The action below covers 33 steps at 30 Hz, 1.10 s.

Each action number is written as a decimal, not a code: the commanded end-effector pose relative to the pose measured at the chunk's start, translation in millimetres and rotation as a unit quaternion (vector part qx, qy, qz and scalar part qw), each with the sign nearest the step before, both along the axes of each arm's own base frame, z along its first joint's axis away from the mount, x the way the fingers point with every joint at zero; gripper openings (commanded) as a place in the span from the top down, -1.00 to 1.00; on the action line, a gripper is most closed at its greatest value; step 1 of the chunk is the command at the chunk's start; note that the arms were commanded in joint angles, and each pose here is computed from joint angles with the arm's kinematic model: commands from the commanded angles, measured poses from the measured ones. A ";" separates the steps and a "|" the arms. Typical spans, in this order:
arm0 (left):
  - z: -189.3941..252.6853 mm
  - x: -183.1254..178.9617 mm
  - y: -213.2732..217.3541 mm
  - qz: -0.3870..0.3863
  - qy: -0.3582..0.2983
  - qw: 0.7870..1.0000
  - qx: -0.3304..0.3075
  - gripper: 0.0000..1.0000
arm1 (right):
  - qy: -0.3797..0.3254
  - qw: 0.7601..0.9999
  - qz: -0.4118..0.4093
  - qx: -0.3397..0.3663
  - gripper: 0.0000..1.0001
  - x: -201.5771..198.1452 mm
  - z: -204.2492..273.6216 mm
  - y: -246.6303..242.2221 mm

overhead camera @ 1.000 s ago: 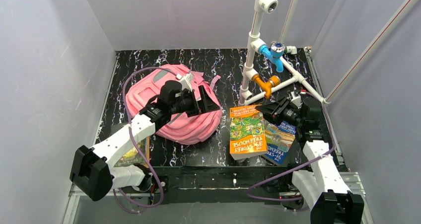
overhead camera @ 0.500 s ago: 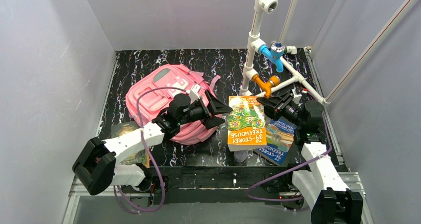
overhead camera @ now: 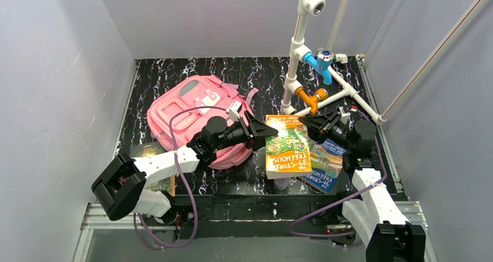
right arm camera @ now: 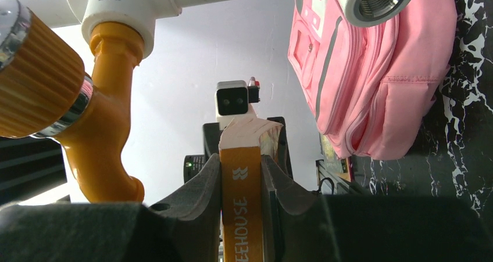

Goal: Pack the student bag
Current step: Pick up the book from the center of the board.

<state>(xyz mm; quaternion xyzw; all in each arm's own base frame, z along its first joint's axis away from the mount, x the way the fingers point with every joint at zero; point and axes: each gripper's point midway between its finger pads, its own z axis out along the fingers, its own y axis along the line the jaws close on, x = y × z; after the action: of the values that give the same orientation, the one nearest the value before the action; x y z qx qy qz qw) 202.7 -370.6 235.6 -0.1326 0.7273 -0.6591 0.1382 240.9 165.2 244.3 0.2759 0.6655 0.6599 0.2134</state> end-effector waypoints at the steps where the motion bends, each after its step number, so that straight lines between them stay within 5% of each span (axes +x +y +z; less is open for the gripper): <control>1: 8.8 3.1 1.0 0.012 -0.026 0.999 -0.020 0.41 | -0.026 0.999 0.030 0.008 0.97 -10.5 16.4 8.5; 4: 5.3 3.7 6.7 0.023 -0.050 0.998 -0.010 0.92 | -0.032 0.997 0.064 -0.021 0.83 -15.4 7.3 17.8; 8: -4.5 21.3 35.1 0.112 -0.065 0.991 0.005 1.00 | -0.034 0.983 0.107 -0.143 -0.47 -20.6 -31.6 20.3; 11: -8.3 40.9 61.8 0.194 -0.076 0.978 0.016 1.00 | -0.041 0.975 0.140 -0.169 -0.95 -28.8 -52.5 31.5; 21: 24.8 92.5 131.3 0.365 -0.119 0.923 -0.008 1.00 | -0.064 0.985 0.122 -0.101 -0.97 -51.2 -57.1 74.7; 33: 36.8 94.6 141.9 0.379 -0.096 0.919 -0.060 1.00 | -0.072 0.994 0.081 -0.019 -0.97 -55.5 -34.9 79.9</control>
<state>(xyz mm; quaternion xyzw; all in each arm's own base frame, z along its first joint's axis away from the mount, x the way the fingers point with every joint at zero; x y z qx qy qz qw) 296.0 -237.0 229.3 -0.3281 0.6297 -0.5619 0.4243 180.6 238.3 165.7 0.1786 0.7401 0.6251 0.1719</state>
